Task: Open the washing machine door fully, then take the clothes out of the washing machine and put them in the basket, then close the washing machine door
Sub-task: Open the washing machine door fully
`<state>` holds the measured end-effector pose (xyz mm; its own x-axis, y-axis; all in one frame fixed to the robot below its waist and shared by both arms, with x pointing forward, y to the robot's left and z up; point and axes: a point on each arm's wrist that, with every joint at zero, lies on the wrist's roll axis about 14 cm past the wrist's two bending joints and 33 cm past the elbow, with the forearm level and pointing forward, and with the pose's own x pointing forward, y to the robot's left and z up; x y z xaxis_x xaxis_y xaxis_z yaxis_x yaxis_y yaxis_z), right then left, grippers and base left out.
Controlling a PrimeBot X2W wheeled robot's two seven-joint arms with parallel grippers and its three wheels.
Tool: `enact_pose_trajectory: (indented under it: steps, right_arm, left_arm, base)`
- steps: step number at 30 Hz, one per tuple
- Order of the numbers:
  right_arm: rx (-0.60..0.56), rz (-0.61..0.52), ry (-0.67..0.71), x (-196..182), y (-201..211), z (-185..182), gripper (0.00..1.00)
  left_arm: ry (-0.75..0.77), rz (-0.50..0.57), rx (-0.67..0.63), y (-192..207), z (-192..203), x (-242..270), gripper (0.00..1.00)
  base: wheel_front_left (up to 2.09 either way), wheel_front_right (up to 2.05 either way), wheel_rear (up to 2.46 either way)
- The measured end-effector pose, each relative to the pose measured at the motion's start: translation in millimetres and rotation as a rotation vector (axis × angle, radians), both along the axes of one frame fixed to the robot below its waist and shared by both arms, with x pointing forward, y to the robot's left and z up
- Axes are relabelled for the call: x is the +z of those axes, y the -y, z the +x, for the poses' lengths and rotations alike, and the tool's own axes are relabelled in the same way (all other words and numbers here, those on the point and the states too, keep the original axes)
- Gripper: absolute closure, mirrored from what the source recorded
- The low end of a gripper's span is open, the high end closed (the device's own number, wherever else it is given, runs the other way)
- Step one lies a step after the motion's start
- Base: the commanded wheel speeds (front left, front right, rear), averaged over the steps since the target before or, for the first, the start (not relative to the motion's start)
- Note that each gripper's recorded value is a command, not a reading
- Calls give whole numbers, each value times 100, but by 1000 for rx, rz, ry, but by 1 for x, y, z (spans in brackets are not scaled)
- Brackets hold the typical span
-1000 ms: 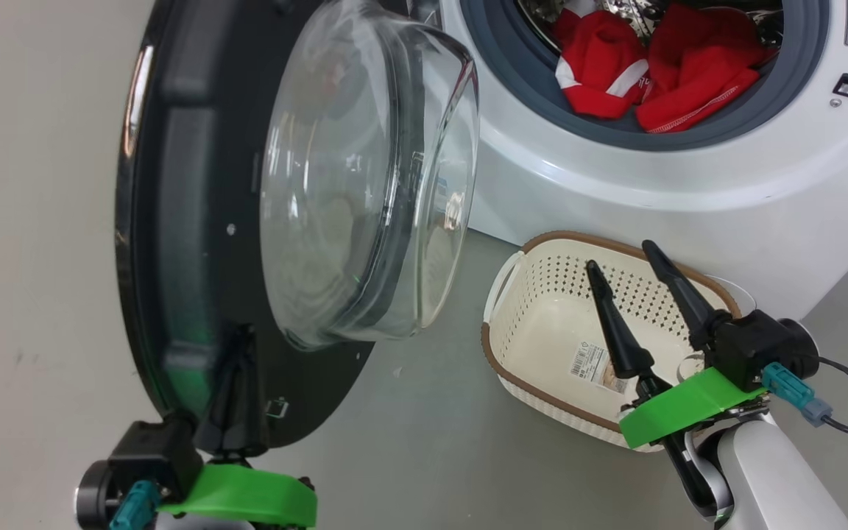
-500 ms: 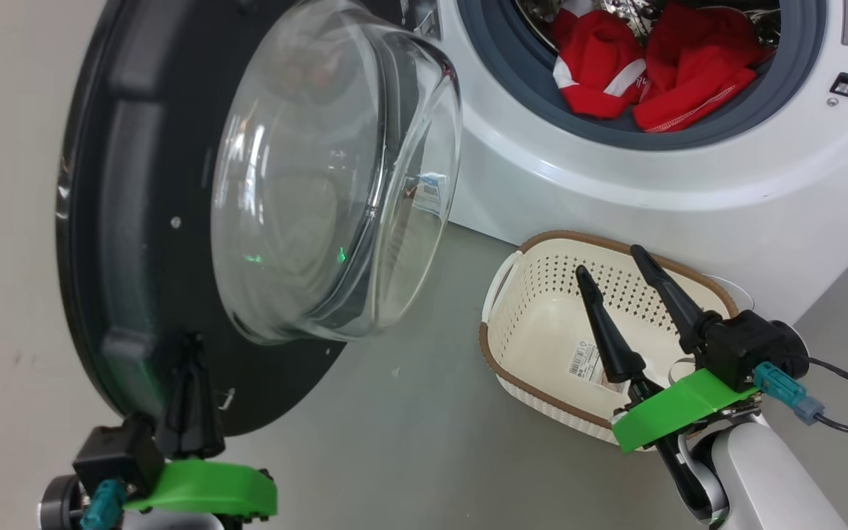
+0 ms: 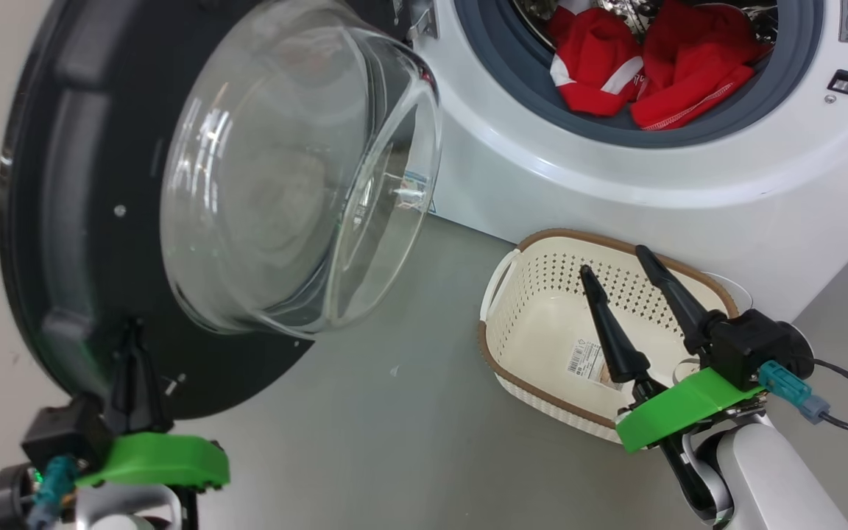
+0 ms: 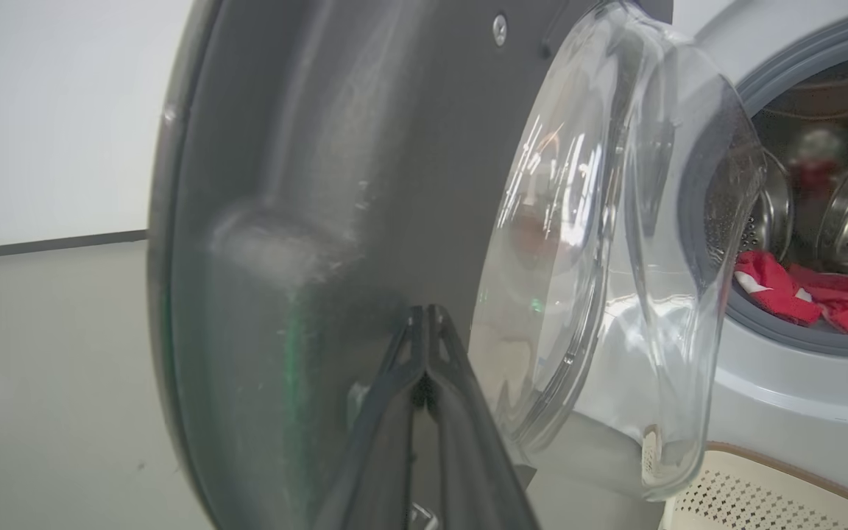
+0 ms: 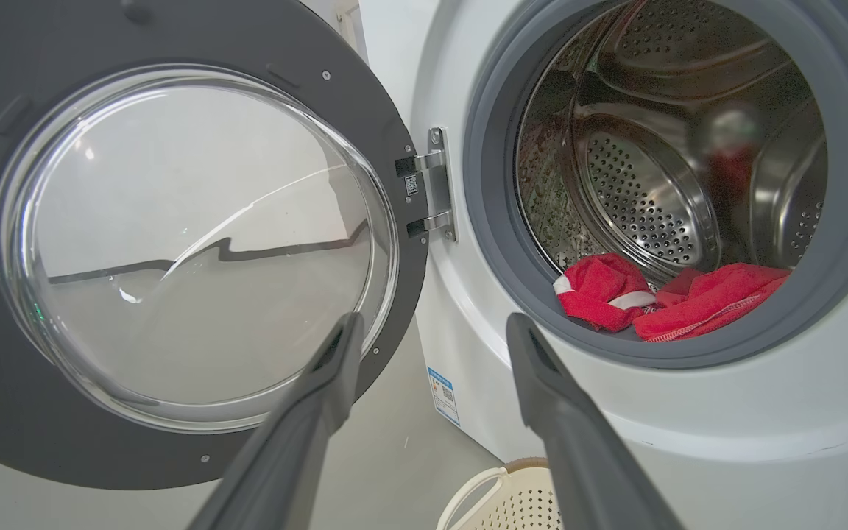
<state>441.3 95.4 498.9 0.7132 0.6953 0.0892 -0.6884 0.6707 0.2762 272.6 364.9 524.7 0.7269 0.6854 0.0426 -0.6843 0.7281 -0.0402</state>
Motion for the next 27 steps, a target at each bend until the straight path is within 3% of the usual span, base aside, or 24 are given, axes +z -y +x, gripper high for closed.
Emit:
enact_pose_trajectory:
  steps: [27]
  right_arm:
    - [-21, 5, -17, 0, 7, 8, 0]
  left_arm:
    - [17, -13, 64, -59, 11, 5, 100]
  base:
    - [0, 0, 0]
